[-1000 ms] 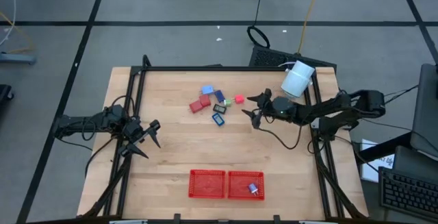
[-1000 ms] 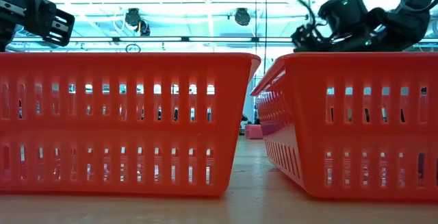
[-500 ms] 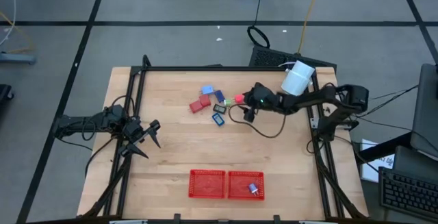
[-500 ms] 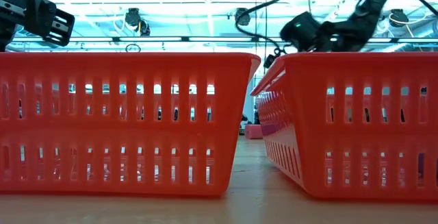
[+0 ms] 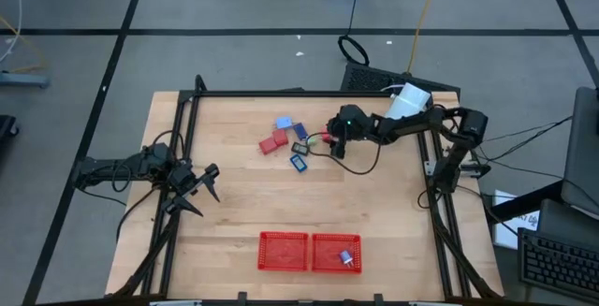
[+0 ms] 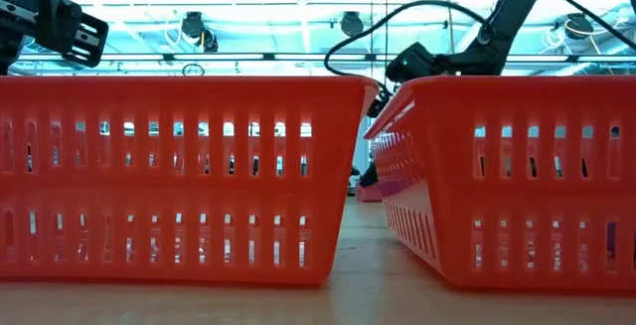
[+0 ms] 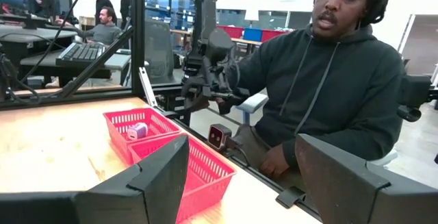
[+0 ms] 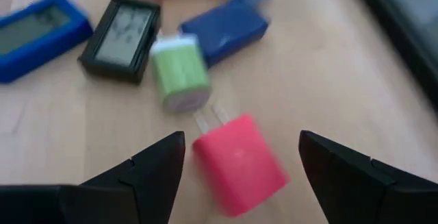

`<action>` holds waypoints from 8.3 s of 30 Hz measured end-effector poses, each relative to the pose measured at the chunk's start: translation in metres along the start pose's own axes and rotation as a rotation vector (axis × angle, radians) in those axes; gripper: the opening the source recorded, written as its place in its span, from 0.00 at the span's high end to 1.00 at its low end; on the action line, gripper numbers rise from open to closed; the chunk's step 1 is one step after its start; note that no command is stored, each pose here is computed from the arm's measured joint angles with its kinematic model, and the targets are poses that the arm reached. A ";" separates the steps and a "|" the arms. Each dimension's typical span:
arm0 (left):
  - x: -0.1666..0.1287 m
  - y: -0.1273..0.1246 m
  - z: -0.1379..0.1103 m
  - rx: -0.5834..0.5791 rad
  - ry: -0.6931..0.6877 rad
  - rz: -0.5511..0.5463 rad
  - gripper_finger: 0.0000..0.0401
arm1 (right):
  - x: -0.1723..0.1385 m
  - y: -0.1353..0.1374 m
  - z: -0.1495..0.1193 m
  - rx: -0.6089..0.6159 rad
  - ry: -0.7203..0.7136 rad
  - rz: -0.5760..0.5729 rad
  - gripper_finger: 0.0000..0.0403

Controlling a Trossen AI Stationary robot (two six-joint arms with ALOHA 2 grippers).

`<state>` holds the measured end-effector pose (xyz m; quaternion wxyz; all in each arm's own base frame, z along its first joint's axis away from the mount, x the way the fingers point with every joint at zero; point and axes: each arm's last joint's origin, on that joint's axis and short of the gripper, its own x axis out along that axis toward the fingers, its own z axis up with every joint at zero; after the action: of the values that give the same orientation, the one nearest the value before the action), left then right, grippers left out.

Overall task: Pick & Place Office items
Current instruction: Put the pink charger adapter into the right red bin

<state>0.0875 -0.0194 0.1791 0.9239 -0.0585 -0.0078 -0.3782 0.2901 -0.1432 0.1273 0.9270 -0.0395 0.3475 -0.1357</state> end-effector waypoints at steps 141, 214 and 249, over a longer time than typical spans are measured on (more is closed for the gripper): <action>0.000 0.000 0.000 0.000 0.000 0.000 0.32 | 0.015 0.056 0.000 0.273 0.024 -0.135 0.58; 0.000 0.000 0.000 0.000 0.000 0.000 0.32 | -0.077 0.107 0.056 0.076 -0.154 0.041 0.59; 0.000 0.000 0.000 0.000 0.000 0.000 0.32 | -0.165 0.260 0.038 -0.086 -0.296 0.543 0.59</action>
<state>0.0875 -0.0194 0.1791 0.9238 -0.0586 -0.0079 -0.3782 0.2542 0.1516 0.2169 0.9674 -0.0035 0.2119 0.1389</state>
